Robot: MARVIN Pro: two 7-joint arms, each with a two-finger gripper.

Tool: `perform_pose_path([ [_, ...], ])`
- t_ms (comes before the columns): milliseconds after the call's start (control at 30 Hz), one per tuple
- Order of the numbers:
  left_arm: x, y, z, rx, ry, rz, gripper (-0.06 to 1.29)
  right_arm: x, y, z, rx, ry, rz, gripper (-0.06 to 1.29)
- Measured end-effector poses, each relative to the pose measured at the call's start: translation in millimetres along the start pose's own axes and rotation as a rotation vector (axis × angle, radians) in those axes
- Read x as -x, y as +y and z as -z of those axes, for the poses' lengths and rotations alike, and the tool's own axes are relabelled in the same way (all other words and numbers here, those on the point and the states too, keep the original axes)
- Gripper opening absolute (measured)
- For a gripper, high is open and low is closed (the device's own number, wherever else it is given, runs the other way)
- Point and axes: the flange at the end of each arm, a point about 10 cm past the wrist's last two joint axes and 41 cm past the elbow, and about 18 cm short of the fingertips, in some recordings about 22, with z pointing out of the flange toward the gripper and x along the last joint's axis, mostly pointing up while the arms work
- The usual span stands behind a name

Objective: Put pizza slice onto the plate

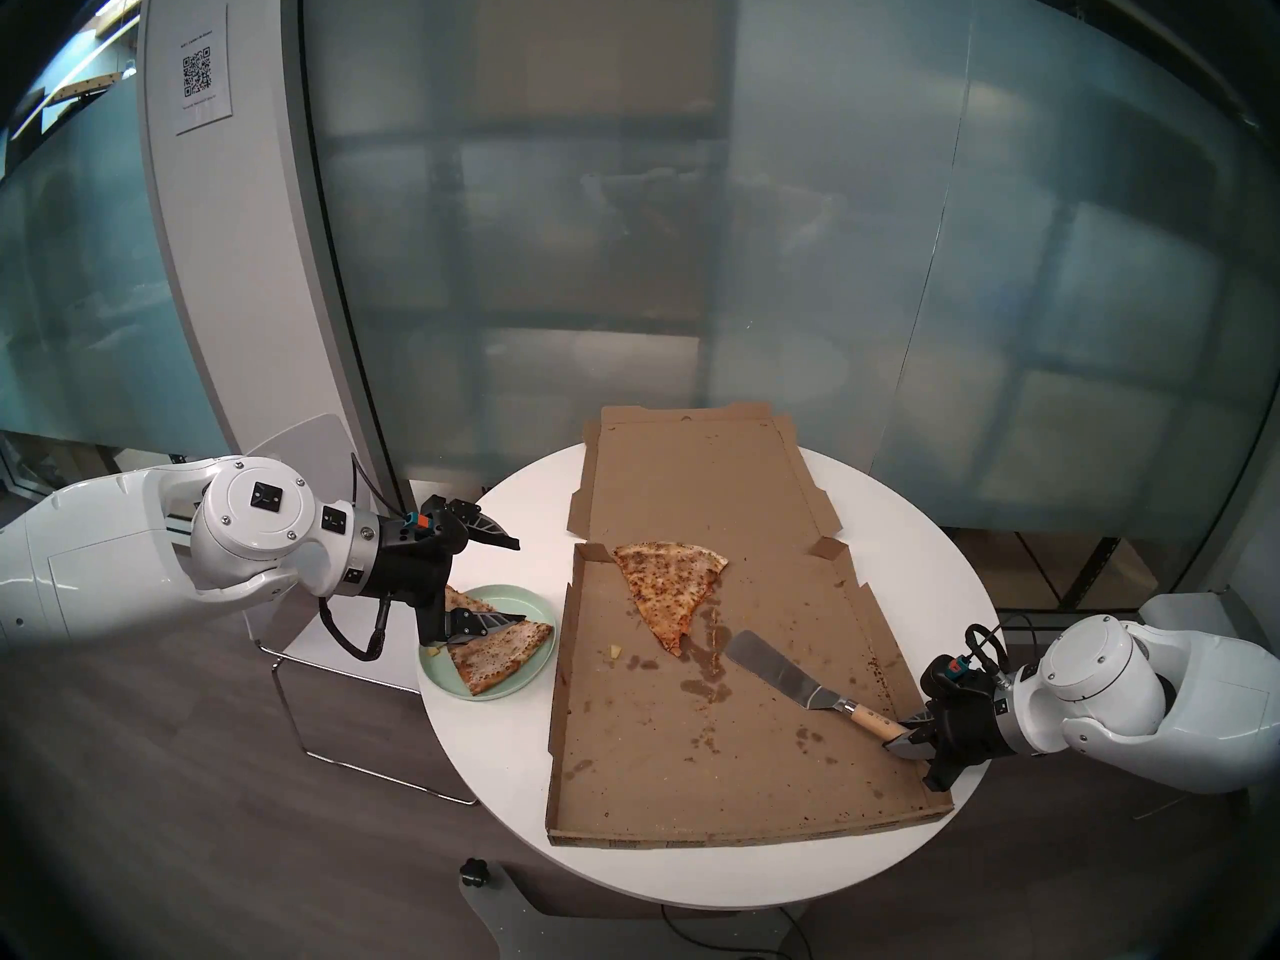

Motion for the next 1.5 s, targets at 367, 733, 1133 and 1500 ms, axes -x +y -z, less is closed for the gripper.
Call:
perform_pose_path([
  [367,0.5,0.7,-1.3,0.003,-0.007,0.006,1.23,-2.0,0.7,2.7,0.016,0.047,-0.008,0.38],
  [733,3.1,-3.0,-0.1,-0.007,-0.013,0.011,1.23,-18.4,2.1,11.8,0.037,0.11,0.01,0.93],
  [1133,-11.3,-14.5,8.2,-0.047,0.02,-0.011,1.23,-44.5,30.3,34.9,0.155,0.227,-0.016,1.06],
  [1500,-22.2,-23.0,18.6,-0.078,0.04,-0.029,1.23,-57.6,55.0,64.3,0.264,0.345,-0.076,1.18],
])
